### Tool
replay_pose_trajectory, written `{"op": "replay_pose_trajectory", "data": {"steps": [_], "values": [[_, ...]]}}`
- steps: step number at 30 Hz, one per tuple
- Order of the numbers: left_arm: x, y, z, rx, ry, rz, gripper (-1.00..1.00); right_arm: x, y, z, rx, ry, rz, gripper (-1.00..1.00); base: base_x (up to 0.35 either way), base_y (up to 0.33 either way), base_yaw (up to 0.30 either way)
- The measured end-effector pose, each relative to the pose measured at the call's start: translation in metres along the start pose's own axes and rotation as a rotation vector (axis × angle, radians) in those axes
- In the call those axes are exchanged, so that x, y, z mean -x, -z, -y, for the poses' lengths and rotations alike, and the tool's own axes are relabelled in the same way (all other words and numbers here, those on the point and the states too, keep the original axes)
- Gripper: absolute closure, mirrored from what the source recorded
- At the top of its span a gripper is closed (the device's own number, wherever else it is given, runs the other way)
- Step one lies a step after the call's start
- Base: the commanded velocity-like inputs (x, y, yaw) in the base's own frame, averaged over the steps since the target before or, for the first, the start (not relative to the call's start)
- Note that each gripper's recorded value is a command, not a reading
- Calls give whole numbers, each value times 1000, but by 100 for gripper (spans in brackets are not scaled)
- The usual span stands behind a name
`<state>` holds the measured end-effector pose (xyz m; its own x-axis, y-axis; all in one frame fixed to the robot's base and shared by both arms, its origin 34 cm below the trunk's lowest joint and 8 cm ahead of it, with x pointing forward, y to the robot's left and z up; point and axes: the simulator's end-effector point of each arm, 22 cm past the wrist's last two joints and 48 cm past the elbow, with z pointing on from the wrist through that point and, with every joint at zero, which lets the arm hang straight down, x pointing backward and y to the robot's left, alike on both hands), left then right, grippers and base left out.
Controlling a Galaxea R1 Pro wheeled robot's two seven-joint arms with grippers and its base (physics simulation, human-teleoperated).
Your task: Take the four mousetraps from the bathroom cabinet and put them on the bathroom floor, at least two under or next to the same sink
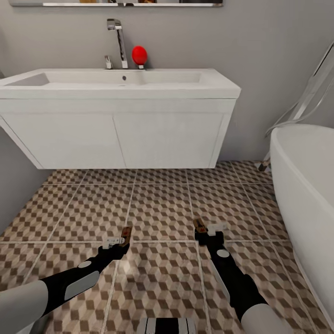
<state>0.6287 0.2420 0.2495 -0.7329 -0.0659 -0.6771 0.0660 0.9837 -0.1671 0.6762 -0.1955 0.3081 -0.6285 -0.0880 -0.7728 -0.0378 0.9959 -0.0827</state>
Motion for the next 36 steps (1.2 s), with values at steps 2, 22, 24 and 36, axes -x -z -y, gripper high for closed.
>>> {"op": "replay_pose_trajectory", "data": {"steps": [2,22,24,36], "values": [[-6,-3,0,-1,2,-11,100,-7,-3,0,1,1,-11,100,0,0,0],[-7,9,1,-66,30,-20,100,-29,-12,2,1,18,-34,100,0,0,0],[9,5,-3,-54,68,-5,100,-23,-12,3,-2,36,-11,100,0,0,0],[163,-32,82,30,-137,-27,100,52,-7,4,-38,147,74,100,0,0,0]]}}
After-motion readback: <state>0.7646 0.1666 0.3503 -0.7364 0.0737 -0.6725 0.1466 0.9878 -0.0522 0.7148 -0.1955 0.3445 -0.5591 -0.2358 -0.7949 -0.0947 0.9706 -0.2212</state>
